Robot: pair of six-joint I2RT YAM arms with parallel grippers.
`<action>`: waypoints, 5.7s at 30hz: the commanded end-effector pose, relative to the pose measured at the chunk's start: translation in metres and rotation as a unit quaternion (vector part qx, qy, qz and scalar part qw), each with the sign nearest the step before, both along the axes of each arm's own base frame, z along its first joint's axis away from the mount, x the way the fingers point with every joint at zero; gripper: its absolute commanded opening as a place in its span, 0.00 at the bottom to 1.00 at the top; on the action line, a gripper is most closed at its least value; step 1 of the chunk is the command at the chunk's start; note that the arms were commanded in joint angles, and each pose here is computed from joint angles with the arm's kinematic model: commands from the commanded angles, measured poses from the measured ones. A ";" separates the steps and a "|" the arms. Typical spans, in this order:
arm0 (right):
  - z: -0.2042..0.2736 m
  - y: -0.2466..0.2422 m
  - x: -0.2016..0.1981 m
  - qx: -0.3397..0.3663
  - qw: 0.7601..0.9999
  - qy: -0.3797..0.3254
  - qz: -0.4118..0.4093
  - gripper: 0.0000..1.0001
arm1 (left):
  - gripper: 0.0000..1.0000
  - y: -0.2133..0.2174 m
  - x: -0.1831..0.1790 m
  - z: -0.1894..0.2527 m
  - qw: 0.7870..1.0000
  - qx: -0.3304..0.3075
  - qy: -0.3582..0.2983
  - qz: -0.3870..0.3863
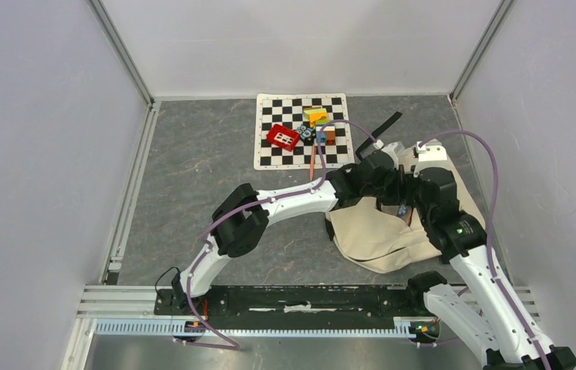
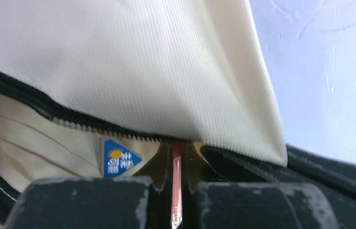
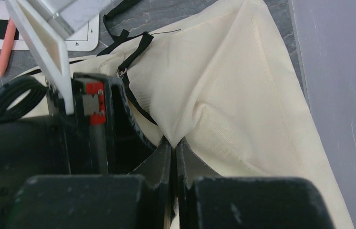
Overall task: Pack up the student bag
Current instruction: Place the stationery in the student bag, then pick up the stationery from the center of the board, then place the stationery in the student bag.
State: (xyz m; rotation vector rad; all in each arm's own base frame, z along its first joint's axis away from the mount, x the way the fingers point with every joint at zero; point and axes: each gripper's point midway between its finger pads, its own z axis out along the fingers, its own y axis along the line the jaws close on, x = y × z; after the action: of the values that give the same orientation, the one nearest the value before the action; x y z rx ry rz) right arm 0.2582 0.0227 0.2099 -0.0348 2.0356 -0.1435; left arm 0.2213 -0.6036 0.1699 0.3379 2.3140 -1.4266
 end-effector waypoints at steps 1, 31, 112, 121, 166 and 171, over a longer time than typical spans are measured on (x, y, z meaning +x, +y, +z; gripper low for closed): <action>0.039 0.015 0.007 0.044 0.997 -0.065 0.025 0.00 | 0.02 -0.013 0.034 0.029 0.995 -0.063 -0.025 0.074; 0.040 0.013 0.005 0.051 0.996 -0.070 0.018 0.00 | 0.80 0.090 0.043 0.065 0.957 -0.002 -0.257 0.135; 0.037 0.015 0.002 0.057 0.996 -0.064 0.022 0.00 | 0.02 0.241 0.034 -0.019 0.982 0.122 -0.077 0.123; 0.040 0.020 0.003 0.072 0.994 -0.072 0.027 0.00 | 0.02 0.133 -0.067 0.034 0.999 -0.024 -0.016 -0.014; 0.029 0.013 -0.002 0.067 0.995 -0.073 0.017 0.00 | 0.88 0.128 0.006 0.026 0.971 0.041 -0.222 0.078; 0.026 0.013 -0.002 0.065 0.995 -0.068 0.014 0.00 | 0.94 0.200 -0.004 -0.006 0.967 0.110 -0.169 0.156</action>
State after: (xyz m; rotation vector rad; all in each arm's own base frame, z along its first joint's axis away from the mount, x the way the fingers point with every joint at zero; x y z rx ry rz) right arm 0.2464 0.0265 0.2097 0.0095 1.9959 -0.0614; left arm 0.2118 -0.4522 0.1693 0.4023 2.0962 -1.0268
